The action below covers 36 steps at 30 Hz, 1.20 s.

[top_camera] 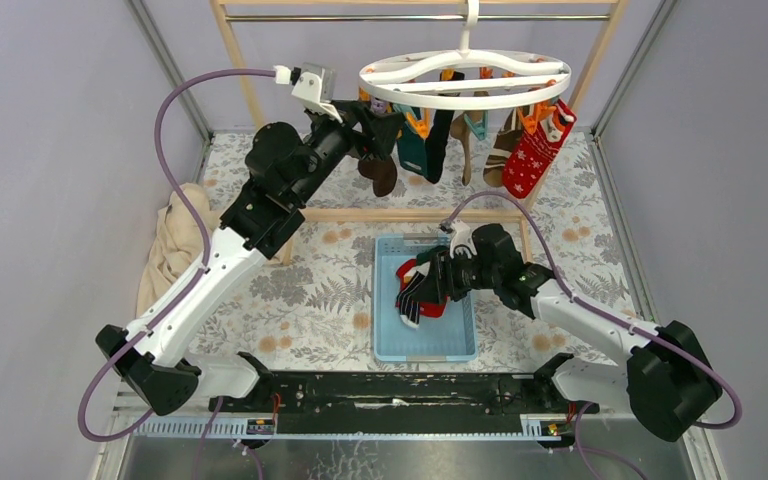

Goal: Remove the socks clipped to the hanger
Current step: Place the sock in the bin.

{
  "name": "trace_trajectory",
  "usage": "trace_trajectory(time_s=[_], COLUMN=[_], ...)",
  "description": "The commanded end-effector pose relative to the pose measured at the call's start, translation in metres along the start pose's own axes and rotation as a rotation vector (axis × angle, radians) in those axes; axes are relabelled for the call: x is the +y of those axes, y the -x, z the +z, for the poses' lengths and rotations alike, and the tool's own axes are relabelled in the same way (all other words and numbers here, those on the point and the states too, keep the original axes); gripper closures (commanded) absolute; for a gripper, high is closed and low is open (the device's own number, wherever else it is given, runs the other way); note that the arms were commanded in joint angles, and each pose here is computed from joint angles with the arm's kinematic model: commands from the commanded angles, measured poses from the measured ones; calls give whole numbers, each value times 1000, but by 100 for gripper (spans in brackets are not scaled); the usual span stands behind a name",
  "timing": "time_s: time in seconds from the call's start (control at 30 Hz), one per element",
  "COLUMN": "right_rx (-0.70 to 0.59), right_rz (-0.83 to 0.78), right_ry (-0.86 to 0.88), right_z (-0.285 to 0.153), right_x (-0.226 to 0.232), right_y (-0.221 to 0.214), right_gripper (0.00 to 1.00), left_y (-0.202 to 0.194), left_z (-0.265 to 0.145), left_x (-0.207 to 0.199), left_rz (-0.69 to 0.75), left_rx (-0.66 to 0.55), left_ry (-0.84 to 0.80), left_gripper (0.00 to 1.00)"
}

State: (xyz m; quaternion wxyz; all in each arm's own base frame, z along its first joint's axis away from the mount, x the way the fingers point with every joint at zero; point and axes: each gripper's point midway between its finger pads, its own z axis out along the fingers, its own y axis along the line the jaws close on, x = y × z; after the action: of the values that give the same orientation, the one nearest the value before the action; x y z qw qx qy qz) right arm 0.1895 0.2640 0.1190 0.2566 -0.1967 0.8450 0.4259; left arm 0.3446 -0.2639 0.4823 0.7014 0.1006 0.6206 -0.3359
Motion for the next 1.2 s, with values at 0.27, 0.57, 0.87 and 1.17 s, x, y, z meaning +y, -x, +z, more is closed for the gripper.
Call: trace_trajectory(time_s=[0.27, 0.57, 0.87, 1.17], right_rx=[-112, -261, -460, -540], right_rz=[-131, -189, -198, -229], right_ry=[-18, -50, -175, -240], right_z=[-22, -32, -24, 0], right_x=[25, 39, 24, 20], right_y=[47, 99, 163, 199], right_gripper=[24, 18, 17, 15], left_y=[1, -7, -15, -49], left_z=[-20, -37, -64, -90], left_x=[-7, -3, 7, 36], left_rz=[6, -9, -24, -78], left_rx=[13, 36, 56, 125], left_ry=[-31, -7, 44, 193], left_gripper=[1, 1, 1, 1])
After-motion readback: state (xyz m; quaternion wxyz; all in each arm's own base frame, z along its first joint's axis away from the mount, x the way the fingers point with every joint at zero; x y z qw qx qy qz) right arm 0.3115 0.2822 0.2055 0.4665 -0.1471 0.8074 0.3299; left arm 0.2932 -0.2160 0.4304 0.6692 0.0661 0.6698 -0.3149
